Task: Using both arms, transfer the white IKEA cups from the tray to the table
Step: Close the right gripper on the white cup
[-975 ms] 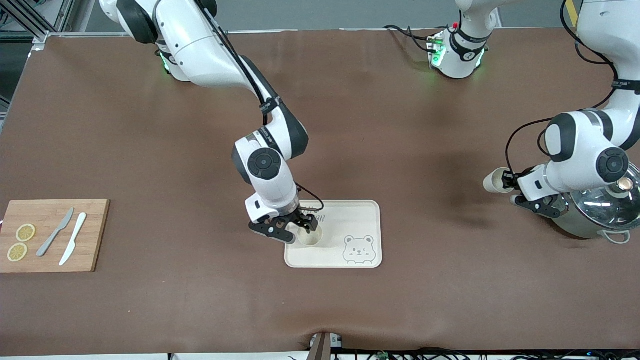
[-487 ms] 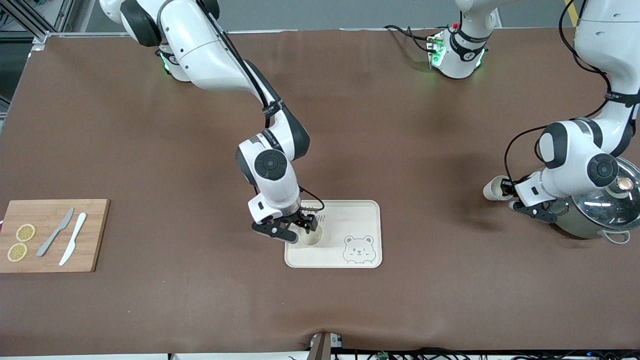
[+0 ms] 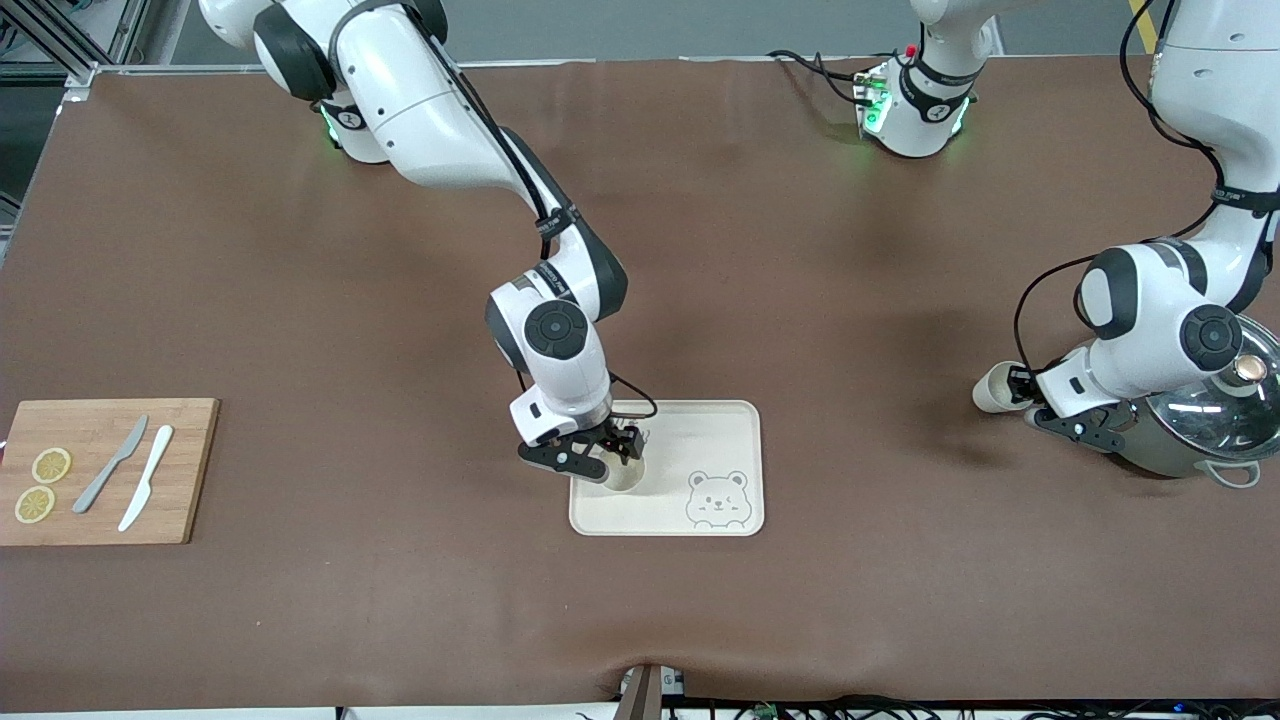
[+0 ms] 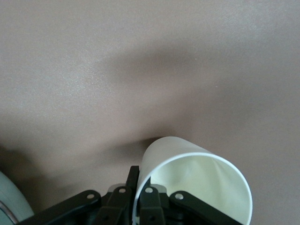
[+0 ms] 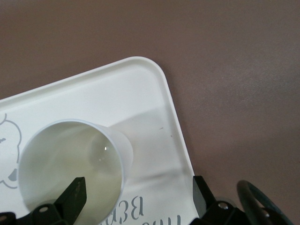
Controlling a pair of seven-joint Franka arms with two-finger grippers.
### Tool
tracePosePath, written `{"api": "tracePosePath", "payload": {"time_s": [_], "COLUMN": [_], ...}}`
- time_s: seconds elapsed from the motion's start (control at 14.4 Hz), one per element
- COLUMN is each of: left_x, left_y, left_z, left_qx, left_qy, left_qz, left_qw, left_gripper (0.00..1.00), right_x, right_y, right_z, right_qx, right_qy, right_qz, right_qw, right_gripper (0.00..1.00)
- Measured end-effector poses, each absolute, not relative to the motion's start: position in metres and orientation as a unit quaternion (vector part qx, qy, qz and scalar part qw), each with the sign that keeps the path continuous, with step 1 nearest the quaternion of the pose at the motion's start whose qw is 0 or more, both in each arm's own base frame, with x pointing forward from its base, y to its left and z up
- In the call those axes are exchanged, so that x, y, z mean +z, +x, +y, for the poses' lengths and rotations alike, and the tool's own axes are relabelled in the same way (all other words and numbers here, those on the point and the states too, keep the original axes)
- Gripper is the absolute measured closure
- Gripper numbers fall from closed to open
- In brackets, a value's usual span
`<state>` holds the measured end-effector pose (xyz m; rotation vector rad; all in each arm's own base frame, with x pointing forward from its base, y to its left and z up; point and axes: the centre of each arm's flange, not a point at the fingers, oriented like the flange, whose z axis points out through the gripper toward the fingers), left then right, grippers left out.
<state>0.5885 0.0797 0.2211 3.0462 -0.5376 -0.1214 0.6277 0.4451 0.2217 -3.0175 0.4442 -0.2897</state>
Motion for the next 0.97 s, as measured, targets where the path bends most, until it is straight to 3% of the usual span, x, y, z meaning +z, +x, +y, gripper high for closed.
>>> {"api": "tracePosePath", "payload": {"time_s": [0.28, 0.35, 0.97], "left_x": [0.2218, 0.2222, 0.2257], "left_y": [0.5904, 0.5909, 0.5946], "left_z": [0.0798, 0.0799, 0.0775], "left_qx": [-0.031, -0.029, -0.021], "left_qy": [0.984, 0.984, 0.984], "left_qz": [-0.174, -0.174, -0.174], "left_qw": [0.021, 0.02, 0.021], "left_gripper": [0.96, 0.96, 0.96], "right_x": [0.22, 0.22, 0.2213], "right_y": [0.6276, 0.6276, 0.6285], "right_z": [0.4454, 0.4453, 0.4455], "right_qx": [-0.095, -0.095, -0.098], "right_qy": [-0.984, -0.984, -0.984], "right_qz": [0.144, 0.145, 0.145], "right_qw": [0.039, 0.039, 0.041], "right_gripper": [0.0, 0.04, 0.96]}}
